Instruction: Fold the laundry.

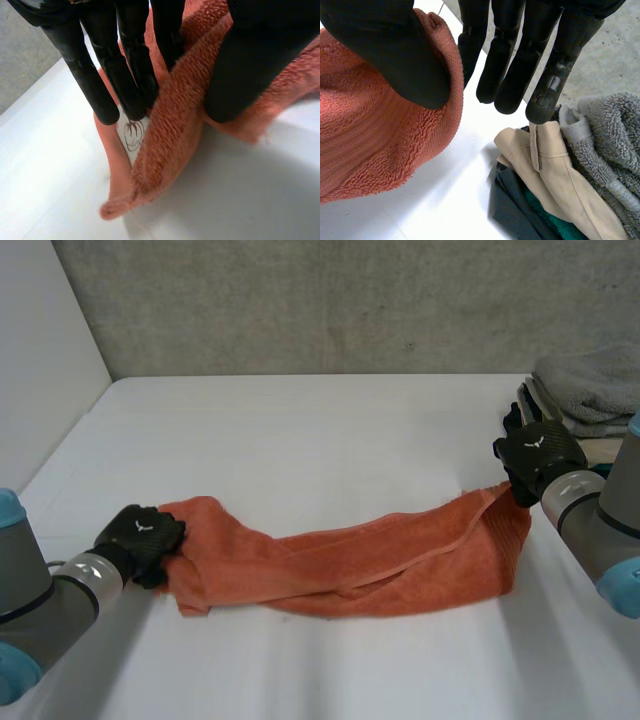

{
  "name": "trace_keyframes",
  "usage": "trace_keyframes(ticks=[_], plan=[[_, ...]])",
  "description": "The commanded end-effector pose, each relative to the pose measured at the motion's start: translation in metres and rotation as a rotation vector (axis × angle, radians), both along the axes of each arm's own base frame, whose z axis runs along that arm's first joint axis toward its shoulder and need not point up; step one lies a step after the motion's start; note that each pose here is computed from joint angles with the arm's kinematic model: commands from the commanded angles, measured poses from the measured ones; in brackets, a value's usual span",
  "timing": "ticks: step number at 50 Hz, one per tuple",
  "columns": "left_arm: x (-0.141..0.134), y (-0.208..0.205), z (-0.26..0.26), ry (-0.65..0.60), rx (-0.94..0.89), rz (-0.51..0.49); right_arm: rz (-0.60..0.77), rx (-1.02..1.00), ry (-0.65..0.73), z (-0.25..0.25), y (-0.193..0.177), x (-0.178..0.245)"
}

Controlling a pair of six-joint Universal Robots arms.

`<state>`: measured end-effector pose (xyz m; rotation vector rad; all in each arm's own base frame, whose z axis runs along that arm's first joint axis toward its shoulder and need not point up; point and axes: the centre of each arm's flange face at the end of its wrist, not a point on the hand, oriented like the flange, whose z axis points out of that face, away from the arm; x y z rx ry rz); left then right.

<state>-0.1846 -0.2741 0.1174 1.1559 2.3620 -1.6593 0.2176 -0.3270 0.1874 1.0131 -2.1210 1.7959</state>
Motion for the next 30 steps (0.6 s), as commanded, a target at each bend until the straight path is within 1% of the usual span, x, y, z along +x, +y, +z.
trace_keyframes(ticks=[1,9,13,14,17,19,21,22,23,26,30], plan=[[-0.001,-0.010,0.008,0.002,-0.040,0.000,0.003,-0.001,-0.001,0.000,0.000,0.001],[-0.002,-0.015,0.021,0.001,-0.081,0.005,-0.007,-0.015,0.000,0.009,-0.003,-0.002],[-0.001,-0.016,0.057,0.013,-0.180,0.012,-0.010,-0.039,0.016,0.025,-0.001,-0.005],[0.000,-0.014,0.065,0.017,-0.199,0.013,-0.002,-0.062,0.036,0.041,0.005,-0.006],[0.001,-0.004,0.098,0.026,-0.261,0.016,0.008,-0.090,0.086,0.066,0.017,-0.009],[0.005,0.005,0.126,0.034,-0.311,0.025,0.023,-0.130,0.145,0.092,0.029,-0.012],[0.006,0.013,0.141,0.040,-0.338,0.024,0.027,-0.155,0.186,0.109,0.037,-0.015],[0.006,0.017,0.149,0.043,-0.351,0.024,0.028,-0.172,0.230,0.122,0.044,-0.020],[0.009,0.023,0.160,0.043,-0.365,0.032,0.029,-0.174,0.252,0.127,0.046,-0.023],[0.013,0.032,0.170,0.038,-0.358,0.042,0.027,-0.175,0.336,0.140,0.056,-0.032],[0.017,0.039,0.176,0.030,-0.312,0.054,0.053,-0.121,0.414,0.134,0.066,-0.035]])
